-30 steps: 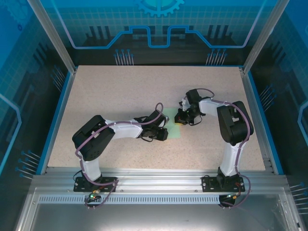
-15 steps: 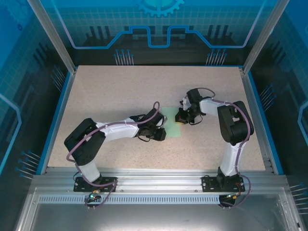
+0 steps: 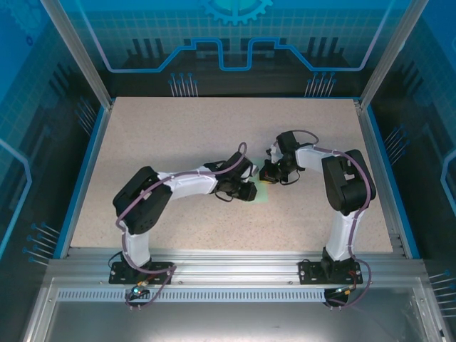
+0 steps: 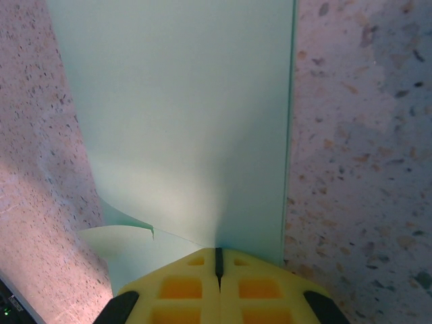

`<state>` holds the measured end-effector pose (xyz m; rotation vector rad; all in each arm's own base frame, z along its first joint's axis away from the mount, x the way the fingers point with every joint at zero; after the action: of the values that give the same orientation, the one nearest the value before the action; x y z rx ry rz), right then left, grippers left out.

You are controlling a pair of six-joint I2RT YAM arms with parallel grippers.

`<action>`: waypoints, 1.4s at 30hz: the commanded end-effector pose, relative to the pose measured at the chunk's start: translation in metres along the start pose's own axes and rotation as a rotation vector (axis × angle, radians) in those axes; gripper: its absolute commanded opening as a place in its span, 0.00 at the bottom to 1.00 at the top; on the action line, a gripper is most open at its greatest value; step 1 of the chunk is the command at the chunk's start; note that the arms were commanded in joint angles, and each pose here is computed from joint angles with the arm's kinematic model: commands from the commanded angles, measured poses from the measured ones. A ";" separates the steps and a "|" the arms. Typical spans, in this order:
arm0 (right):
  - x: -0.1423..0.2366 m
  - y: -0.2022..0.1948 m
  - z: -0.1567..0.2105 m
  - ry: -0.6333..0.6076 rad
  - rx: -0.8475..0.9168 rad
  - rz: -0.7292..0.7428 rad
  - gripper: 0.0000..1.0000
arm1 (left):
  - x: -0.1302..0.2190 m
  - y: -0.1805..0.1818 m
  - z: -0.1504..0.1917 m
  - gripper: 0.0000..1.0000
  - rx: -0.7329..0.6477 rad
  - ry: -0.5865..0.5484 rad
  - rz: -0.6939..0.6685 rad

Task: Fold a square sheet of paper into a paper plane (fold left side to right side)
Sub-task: Fold the triangle a second time at the center of the table.

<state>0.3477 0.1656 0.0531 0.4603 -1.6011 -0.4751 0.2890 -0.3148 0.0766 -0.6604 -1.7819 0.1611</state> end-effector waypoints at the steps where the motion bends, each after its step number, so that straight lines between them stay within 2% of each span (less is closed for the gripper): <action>1: -0.011 -0.015 0.003 0.015 -0.015 0.071 0.04 | -0.006 0.008 -0.007 0.20 0.012 0.006 0.014; 13: -0.012 -0.016 0.002 0.020 -0.014 0.079 0.04 | -0.010 0.020 0.031 0.20 0.035 0.084 0.040; 19: -0.013 -0.017 0.002 0.023 -0.017 0.083 0.04 | -0.004 0.015 0.050 0.19 -0.006 0.105 0.071; 27: -0.013 -0.017 0.003 0.025 -0.016 0.081 0.04 | -0.003 0.030 0.071 0.18 0.022 0.132 0.019; 30: -0.013 -0.016 0.003 0.025 -0.016 0.077 0.04 | 0.006 0.024 0.067 0.18 0.016 0.107 0.035; 37: -0.013 -0.016 0.002 0.023 -0.016 0.077 0.04 | 0.032 -0.002 0.033 0.18 -0.041 0.025 0.085; 42: -0.012 -0.016 0.003 0.024 -0.017 0.077 0.04 | 0.023 -0.013 0.011 0.19 -0.054 0.008 0.111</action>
<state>0.3485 0.1662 0.0526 0.4608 -1.5986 -0.4750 0.2647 -0.2986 0.0930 -0.7447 -1.7665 0.1903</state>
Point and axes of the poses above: each hand's point on the last joint's axis, 136 mm out from that joint toward the fingers, its own x axis back along the fingers, its own y axis along the line the jaws close on, z = x × y, the point moved 5 cm from there along x, back along the fingers, and after that the axes turned 2 degrees about x, right-handed, at the moved point
